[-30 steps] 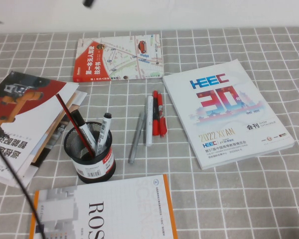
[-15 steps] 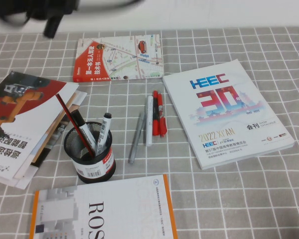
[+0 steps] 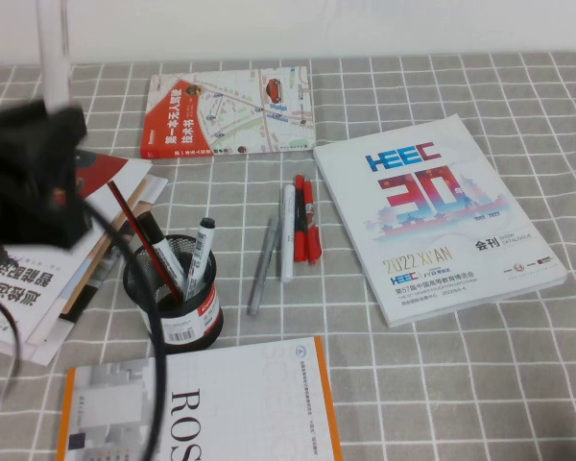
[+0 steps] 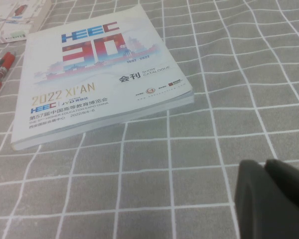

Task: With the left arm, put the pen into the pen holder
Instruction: Place the pen onto the pen holder

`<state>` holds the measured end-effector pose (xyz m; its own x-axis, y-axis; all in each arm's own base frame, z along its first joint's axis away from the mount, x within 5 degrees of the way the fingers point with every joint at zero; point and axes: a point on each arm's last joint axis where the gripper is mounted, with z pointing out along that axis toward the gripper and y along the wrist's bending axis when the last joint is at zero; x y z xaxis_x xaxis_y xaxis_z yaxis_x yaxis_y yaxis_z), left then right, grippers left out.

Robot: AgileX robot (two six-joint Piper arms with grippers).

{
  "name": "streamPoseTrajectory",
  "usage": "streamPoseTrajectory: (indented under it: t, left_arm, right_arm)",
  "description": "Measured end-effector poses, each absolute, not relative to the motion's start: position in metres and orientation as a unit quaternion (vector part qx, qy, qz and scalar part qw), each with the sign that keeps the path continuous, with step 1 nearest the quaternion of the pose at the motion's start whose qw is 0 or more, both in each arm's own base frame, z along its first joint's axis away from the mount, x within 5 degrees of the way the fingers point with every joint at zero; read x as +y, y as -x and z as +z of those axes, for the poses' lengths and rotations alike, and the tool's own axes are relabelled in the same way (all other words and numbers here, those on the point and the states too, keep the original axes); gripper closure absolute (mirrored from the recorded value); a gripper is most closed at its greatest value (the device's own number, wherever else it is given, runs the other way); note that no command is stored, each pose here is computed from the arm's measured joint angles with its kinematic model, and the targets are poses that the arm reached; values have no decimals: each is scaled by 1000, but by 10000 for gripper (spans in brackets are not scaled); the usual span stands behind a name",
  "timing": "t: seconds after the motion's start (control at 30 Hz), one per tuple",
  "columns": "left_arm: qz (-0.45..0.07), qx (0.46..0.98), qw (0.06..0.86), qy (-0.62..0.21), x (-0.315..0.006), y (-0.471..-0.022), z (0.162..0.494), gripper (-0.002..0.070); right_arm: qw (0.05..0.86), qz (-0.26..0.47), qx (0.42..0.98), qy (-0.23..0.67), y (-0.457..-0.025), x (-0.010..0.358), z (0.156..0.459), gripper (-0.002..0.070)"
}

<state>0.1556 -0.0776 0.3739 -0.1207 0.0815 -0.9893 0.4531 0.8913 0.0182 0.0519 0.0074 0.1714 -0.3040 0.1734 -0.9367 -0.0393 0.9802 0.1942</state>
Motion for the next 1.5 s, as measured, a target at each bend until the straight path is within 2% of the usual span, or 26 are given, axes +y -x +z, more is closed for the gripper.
streamPoseTrajectory:
  t: [0.13, 0.3, 0.43, 0.63, 0.9, 1.1, 1.23, 1.5]
  left_arm:
    - [-146, 725, 650, -174, -78, -158, 337, 562]
    - [-148, 699, 681, -163, -79, -162, 310, 562]
    - [-144, 705, 674, -163, -82, -170, 290, 562]
    - [-156, 717, 663, -147, -88, -183, 273, 562]
    - [-171, 677, 705, -121, -84, -179, 242, 562]
    - [-188, 695, 685, -113, -91, -190, 219, 562]
    - [-195, 688, 689, -115, -96, -197, 208, 562]
    - [-190, 710, 668, -120, -101, -207, 183, 562]
  right_arm:
    - [588, 90, 802, -42, -52, 7, 171, 692]
    - [588, 90, 802, -42, -52, 7, 171, 692]
    - [588, 90, 802, -42, -52, 7, 171, 692]
    - [588, 90, 802, -42, -52, 7, 171, 692]
    - [588, 90, 802, -42, -52, 7, 171, 692]
    - [588, 90, 802, -42, -52, 7, 171, 692]
    - [588, 90, 802, -42, -52, 7, 171, 692]
    - [588, 90, 802, -42, -52, 7, 171, 692]
